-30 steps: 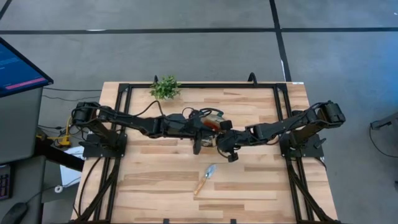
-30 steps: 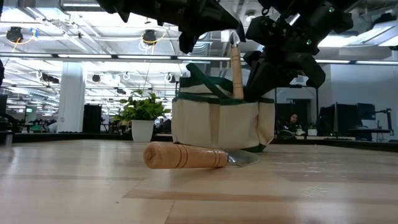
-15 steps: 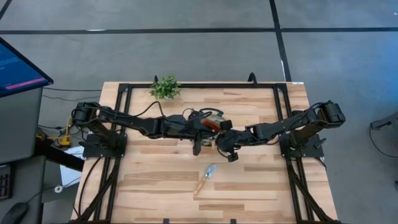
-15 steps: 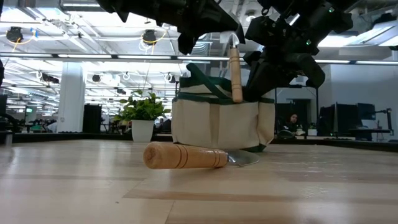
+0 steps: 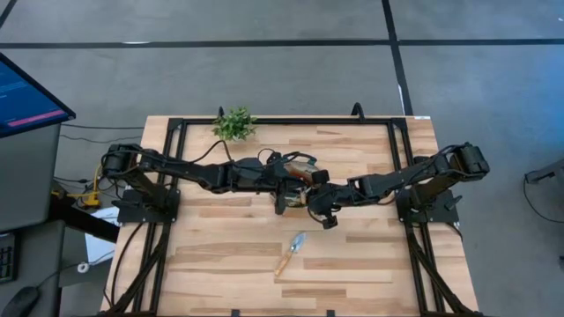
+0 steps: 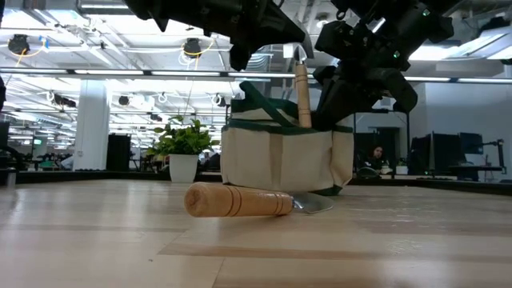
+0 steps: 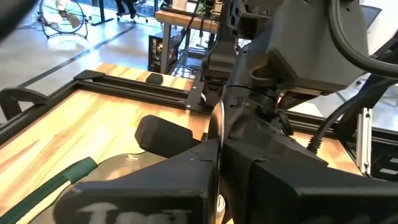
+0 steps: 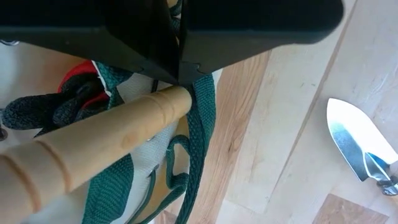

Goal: Pick & Place Garden tools in Gardening bag
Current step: Put the trowel into the gardening bag

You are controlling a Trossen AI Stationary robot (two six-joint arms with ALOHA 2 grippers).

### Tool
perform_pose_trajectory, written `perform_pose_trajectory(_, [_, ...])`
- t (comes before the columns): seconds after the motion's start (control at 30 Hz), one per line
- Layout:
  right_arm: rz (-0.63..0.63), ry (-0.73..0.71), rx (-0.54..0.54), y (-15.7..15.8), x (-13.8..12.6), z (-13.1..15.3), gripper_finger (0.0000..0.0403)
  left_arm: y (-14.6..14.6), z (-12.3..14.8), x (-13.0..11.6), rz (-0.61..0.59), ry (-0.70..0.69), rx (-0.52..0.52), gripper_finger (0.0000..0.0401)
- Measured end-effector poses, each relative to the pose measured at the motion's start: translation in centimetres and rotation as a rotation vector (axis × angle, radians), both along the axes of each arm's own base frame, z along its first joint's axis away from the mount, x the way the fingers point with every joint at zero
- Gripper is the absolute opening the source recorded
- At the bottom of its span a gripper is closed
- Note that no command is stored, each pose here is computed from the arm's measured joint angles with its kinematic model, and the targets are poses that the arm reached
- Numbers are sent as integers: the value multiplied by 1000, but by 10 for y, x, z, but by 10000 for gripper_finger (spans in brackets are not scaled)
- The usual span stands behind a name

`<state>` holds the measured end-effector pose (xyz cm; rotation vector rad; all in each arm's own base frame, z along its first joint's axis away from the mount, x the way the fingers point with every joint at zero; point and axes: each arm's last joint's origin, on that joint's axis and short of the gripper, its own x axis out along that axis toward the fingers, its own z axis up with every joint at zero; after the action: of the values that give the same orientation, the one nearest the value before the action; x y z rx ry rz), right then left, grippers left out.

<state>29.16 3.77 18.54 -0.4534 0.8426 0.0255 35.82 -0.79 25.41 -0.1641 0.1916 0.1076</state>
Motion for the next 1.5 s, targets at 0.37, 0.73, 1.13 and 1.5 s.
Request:
perform_pose_trajectory(0.37, [-4,1,2,-2,0,0,0,-2,-4,-1,-24,40,-23,1])
perform_pose_trajectory(0.73, [-3,1,2,-1,0,0,0,0,-6,0,-6,52,14,1])
perform_pose_trajectory(1.13, [-4,2,-1,-3,0,0,0,0,-9,-1,-36,76,-47,1])
perform_pose_trajectory(1.5, [-1,-19,-10,-3,2,1,0,0,-23,3,-36,142,-54,1])
